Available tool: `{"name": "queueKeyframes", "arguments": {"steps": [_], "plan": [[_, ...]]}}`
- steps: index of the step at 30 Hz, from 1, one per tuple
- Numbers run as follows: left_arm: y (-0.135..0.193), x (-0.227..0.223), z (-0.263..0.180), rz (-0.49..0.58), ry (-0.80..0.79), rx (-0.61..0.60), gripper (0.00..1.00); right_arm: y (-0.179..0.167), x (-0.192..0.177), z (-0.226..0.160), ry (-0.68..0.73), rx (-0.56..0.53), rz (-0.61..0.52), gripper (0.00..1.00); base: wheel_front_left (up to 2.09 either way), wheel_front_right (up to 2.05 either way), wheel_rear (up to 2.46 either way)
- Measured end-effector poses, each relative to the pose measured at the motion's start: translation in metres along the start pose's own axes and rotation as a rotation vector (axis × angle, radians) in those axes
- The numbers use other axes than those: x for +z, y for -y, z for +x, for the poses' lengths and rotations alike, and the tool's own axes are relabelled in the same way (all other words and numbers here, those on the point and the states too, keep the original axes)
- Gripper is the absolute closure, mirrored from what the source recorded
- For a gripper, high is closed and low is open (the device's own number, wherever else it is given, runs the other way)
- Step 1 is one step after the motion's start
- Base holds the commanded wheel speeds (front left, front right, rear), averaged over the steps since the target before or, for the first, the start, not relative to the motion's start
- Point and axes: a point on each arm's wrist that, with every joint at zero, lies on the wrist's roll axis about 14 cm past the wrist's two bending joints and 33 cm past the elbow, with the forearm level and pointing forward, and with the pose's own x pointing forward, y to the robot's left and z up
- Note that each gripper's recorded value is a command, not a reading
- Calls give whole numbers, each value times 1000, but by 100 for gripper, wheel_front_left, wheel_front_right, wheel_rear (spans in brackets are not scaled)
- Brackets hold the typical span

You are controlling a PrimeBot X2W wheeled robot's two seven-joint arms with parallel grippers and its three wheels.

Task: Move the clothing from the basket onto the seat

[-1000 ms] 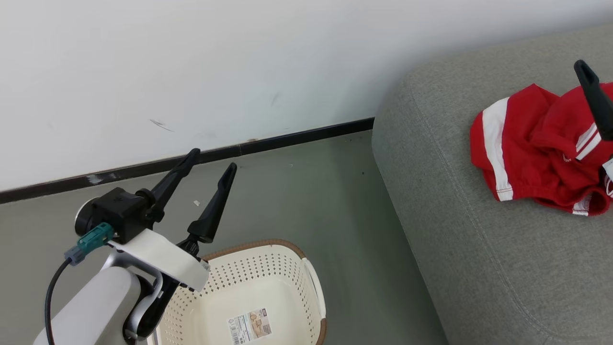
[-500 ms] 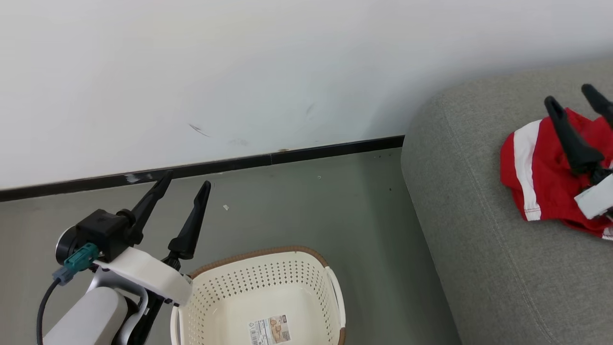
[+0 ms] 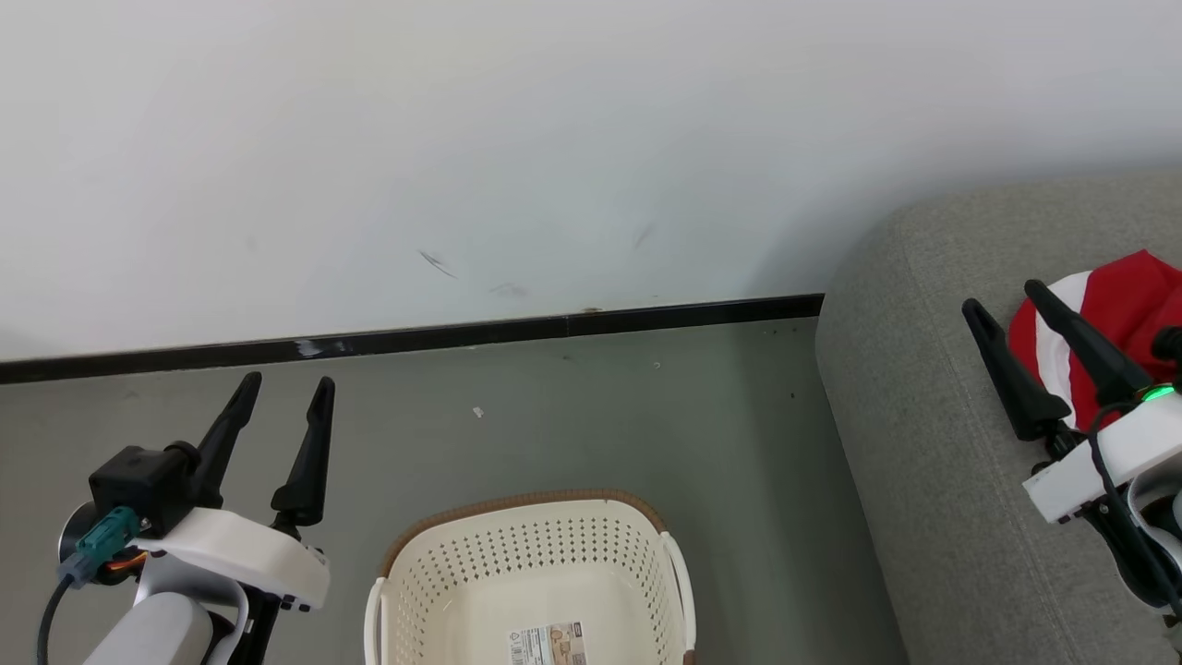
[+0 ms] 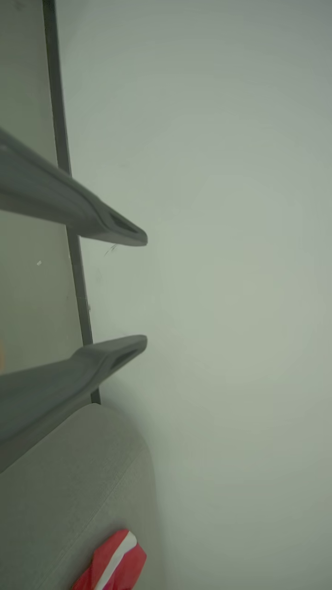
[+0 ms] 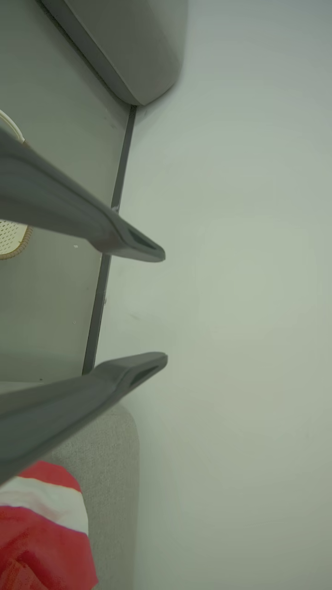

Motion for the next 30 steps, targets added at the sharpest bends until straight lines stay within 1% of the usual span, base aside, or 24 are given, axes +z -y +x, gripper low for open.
{"name": "queueKeyframes", "arguments": {"steps": [2,8,11,14,19,26,30], "plan": [[-6,-2,-6,-1,-7,27,0,-4,-4,-2,2,-3,16,0,0,0,0],[-21,-6,-21,-26,-12,97,0,-17,2,-4,56,-18,46,0,0,0,0],[-27,-14,-30,-41,-30,130,0,-24,-10,-12,42,-39,103,0,0,0,0],[-33,-21,-38,-47,-47,160,0,-34,-29,-23,0,-46,132,0,0,0,0],[-40,-27,-47,-66,-58,197,0,-49,-36,-26,-10,-36,136,0,0,0,0],[-49,-24,-51,-38,-45,225,0,-63,-45,-33,-31,-23,126,0,0,0,0],[-52,-28,-56,-22,-54,234,0,-64,-41,-32,-15,-20,104,0,0,0,0]]}}
